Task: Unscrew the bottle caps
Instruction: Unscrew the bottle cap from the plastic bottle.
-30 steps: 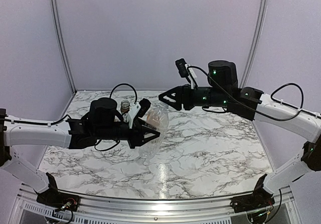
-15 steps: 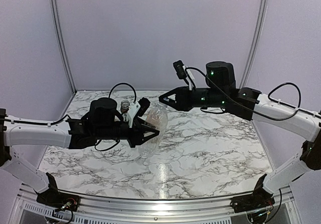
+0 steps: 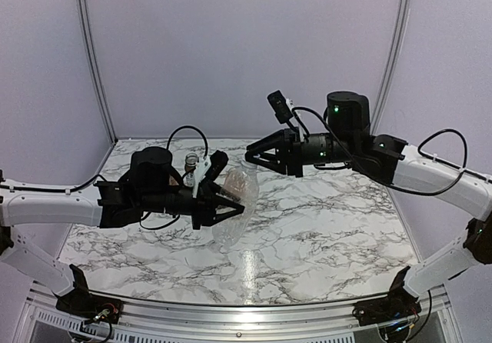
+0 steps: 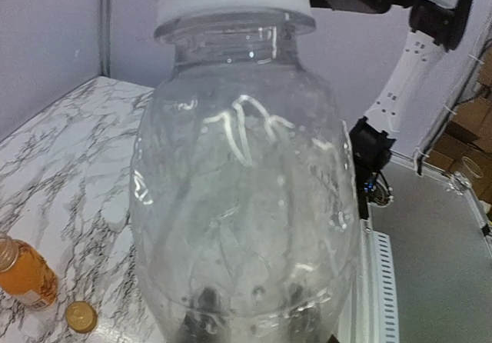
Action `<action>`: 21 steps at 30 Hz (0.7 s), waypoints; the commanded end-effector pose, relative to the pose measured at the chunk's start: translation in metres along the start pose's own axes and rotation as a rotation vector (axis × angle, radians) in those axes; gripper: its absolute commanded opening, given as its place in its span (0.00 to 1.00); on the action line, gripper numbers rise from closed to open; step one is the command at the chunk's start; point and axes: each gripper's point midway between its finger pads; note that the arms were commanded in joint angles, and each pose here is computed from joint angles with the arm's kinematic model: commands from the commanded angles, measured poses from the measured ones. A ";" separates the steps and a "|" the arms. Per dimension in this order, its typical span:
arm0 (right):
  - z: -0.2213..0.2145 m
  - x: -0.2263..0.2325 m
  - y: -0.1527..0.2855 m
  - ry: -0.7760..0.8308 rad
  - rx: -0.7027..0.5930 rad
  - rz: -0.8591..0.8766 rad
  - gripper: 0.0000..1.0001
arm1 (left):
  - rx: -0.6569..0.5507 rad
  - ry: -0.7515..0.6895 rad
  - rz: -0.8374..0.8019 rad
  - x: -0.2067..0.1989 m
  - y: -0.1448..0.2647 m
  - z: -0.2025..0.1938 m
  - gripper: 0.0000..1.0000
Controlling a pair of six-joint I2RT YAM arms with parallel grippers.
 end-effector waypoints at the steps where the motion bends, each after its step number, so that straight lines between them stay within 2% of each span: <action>1: -0.019 0.049 0.013 0.256 0.072 0.281 0.13 | -0.092 -0.030 -0.274 -0.052 0.018 0.026 0.27; 7: -0.028 0.058 0.023 0.306 0.128 0.436 0.13 | -0.130 -0.034 -0.460 -0.081 0.034 0.040 0.28; 13: -0.027 0.046 0.028 0.284 0.131 0.427 0.19 | -0.126 -0.030 -0.461 -0.078 0.033 0.038 0.28; 19: -0.020 0.034 0.023 0.242 0.117 0.342 0.35 | -0.094 -0.010 -0.382 -0.062 0.020 0.027 0.29; 21: -0.015 0.025 0.020 0.211 0.105 0.281 0.44 | -0.078 0.000 -0.346 -0.054 0.016 0.021 0.30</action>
Point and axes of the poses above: each gripper's point midway between its finger pads, its own y axis back along the fingers, its own x axis along the line the jaws close on, z = x × y, and after that the axes turned 13 degrees about -y, right-handed
